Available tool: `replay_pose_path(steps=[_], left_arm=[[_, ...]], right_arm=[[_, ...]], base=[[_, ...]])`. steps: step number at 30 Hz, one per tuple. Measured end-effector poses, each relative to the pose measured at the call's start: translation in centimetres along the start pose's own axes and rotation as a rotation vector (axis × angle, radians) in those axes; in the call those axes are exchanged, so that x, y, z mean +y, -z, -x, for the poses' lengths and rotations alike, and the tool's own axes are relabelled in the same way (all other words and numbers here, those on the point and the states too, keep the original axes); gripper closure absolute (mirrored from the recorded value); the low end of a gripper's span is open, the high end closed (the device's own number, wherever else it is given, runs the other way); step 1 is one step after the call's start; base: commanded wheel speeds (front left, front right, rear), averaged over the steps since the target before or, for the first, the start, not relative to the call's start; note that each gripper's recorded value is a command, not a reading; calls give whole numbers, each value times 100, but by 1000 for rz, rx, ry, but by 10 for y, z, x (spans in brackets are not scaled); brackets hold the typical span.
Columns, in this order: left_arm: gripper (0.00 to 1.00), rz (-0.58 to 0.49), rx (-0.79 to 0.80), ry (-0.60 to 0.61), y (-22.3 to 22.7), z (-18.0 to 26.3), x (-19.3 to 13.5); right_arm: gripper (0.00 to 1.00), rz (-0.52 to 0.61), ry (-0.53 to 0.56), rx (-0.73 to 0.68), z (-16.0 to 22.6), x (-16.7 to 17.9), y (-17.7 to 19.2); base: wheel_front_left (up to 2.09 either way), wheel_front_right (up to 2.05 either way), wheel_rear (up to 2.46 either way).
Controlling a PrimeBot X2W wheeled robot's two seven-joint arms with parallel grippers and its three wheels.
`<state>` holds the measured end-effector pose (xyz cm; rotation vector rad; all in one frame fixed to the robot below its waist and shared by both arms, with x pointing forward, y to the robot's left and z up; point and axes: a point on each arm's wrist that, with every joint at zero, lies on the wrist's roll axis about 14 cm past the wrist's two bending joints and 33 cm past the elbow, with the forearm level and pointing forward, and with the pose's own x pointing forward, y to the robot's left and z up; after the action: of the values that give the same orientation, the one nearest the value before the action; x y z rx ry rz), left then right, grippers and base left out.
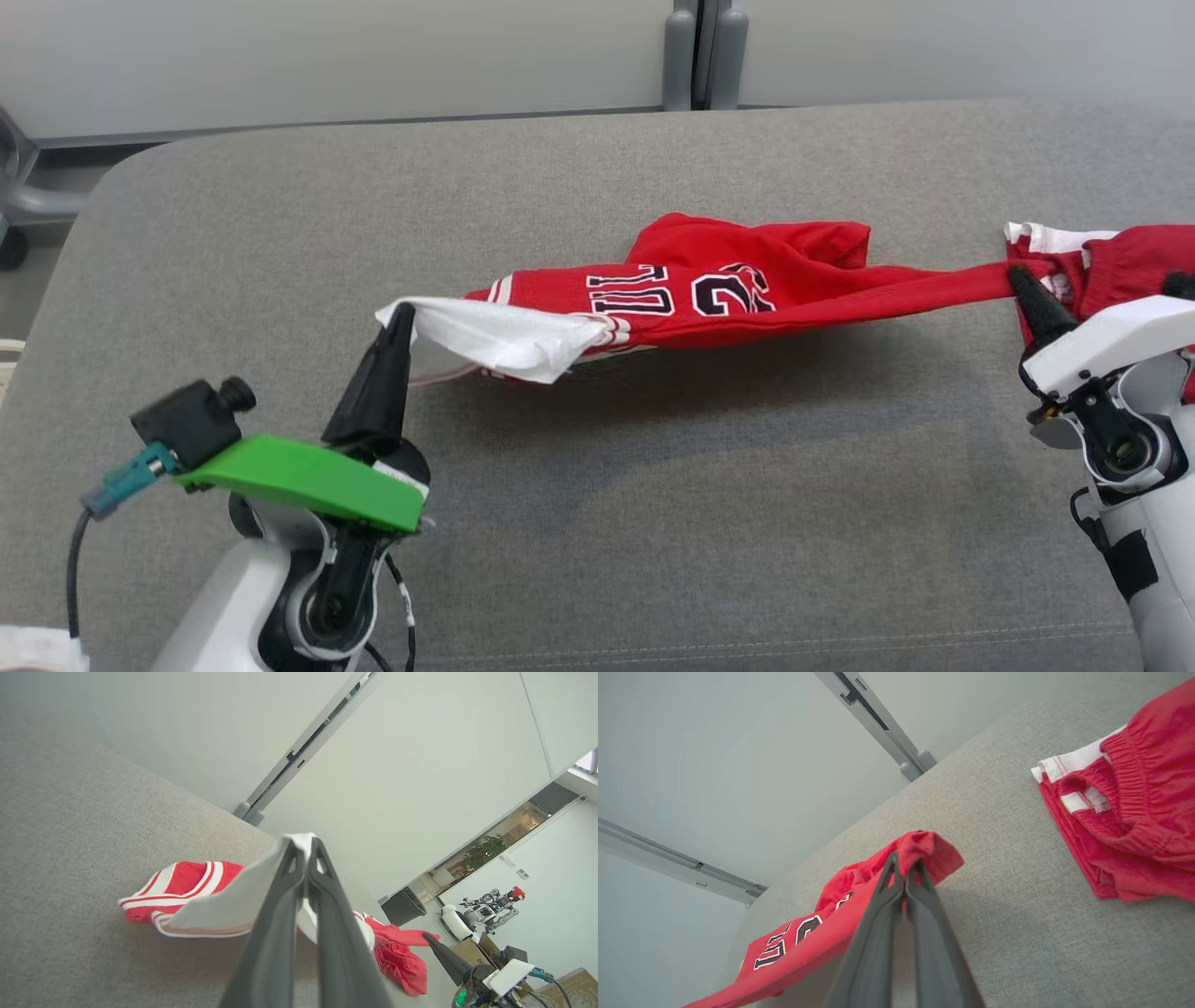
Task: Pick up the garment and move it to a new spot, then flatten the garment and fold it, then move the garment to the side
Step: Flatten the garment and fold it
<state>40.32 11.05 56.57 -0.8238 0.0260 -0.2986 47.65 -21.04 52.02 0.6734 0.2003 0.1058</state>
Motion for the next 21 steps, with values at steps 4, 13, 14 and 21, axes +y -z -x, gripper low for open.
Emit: replay_pose_path(steps=[4, 13, 14, 21], left_arm=[[100, -9, -42, 87, -25, -11, -29], [100, -238, -31, 249, -83, -35, -103], [100, -254, -32, 255, -90, -38, -110], [100, -420, 30, 249, -110, -52, -140]], right_arm=[[100, 17, -52, -53, 5, 22, -22], [100, 158, -144, -123, 16, 74, -80], [100, 177, -151, -131, 18, 81, -87], [100, 311, -145, -140, 25, 109, -124]], base=[[0, 0, 0], [0, 0, 0], [0, 0, 0], [0, 0, 0]])
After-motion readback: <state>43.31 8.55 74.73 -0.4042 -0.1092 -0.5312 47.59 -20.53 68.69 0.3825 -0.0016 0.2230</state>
